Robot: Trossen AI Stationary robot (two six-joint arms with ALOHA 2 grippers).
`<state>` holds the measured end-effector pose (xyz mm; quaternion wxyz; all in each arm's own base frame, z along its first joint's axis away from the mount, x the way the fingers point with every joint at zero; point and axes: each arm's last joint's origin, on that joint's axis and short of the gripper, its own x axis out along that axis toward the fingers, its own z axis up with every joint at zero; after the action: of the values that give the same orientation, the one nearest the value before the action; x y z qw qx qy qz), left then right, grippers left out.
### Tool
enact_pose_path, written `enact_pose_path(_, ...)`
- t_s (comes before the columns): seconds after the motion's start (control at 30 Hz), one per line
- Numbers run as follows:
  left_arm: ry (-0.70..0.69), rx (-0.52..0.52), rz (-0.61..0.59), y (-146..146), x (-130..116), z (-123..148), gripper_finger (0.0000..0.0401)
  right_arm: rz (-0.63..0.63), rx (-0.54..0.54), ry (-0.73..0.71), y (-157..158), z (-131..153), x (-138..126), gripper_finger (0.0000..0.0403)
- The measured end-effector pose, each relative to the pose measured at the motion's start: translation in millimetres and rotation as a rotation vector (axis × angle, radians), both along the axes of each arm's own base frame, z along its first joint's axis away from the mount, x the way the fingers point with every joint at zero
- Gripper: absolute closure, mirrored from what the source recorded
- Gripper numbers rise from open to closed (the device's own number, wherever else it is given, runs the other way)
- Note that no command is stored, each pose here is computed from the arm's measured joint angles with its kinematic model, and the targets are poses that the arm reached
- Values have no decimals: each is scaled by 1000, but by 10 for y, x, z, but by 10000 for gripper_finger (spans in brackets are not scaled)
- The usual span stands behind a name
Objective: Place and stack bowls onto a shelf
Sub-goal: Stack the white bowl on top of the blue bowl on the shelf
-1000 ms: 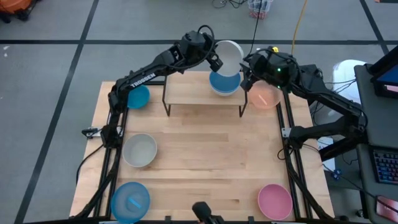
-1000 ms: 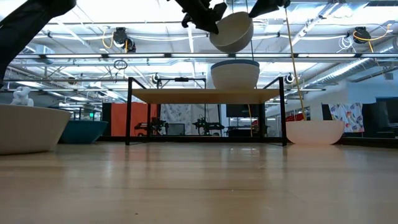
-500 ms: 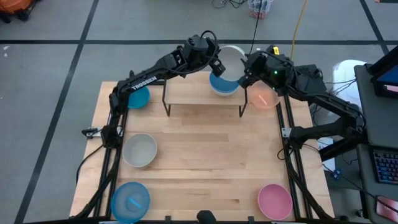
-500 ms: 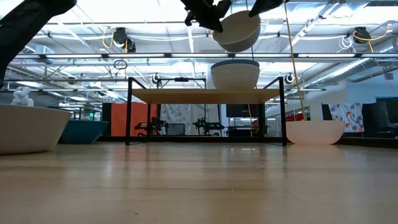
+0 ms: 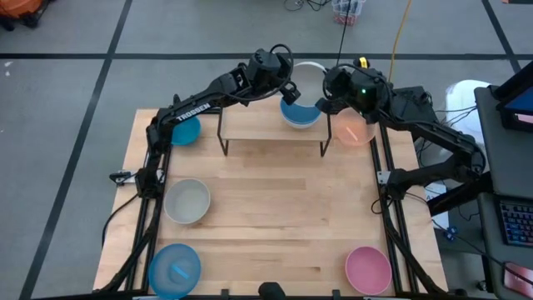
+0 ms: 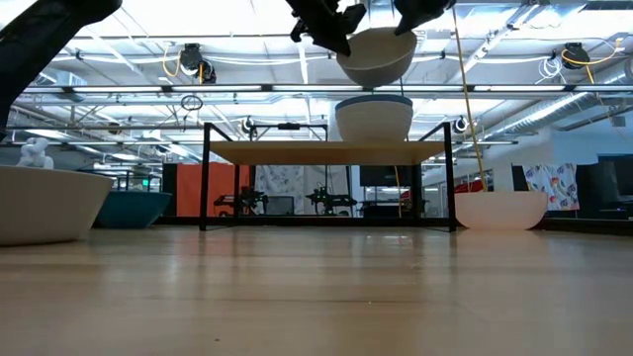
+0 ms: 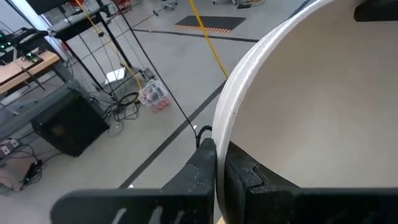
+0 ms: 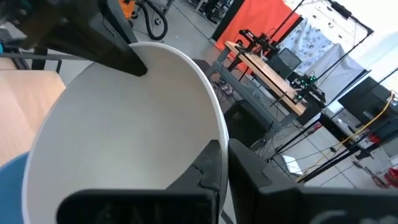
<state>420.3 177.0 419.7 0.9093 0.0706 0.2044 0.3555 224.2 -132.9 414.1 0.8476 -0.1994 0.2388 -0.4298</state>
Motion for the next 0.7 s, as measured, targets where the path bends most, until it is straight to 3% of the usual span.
enact_pose_path(0.27, -53, -20, -4, -43, 17, 35, 331, 34, 1, 30, 10, -14, -3, 402)
enact_pose_path(0.53, -47, -1, -14, -103, 24, 60, 324, 46, 8, 46, 16, -31, -1, 403)
enact_pose_path(0.7, -61, 51, -30, -159, -68, 219, 323, 75, 25, 24, 25, -24, 0, 403)
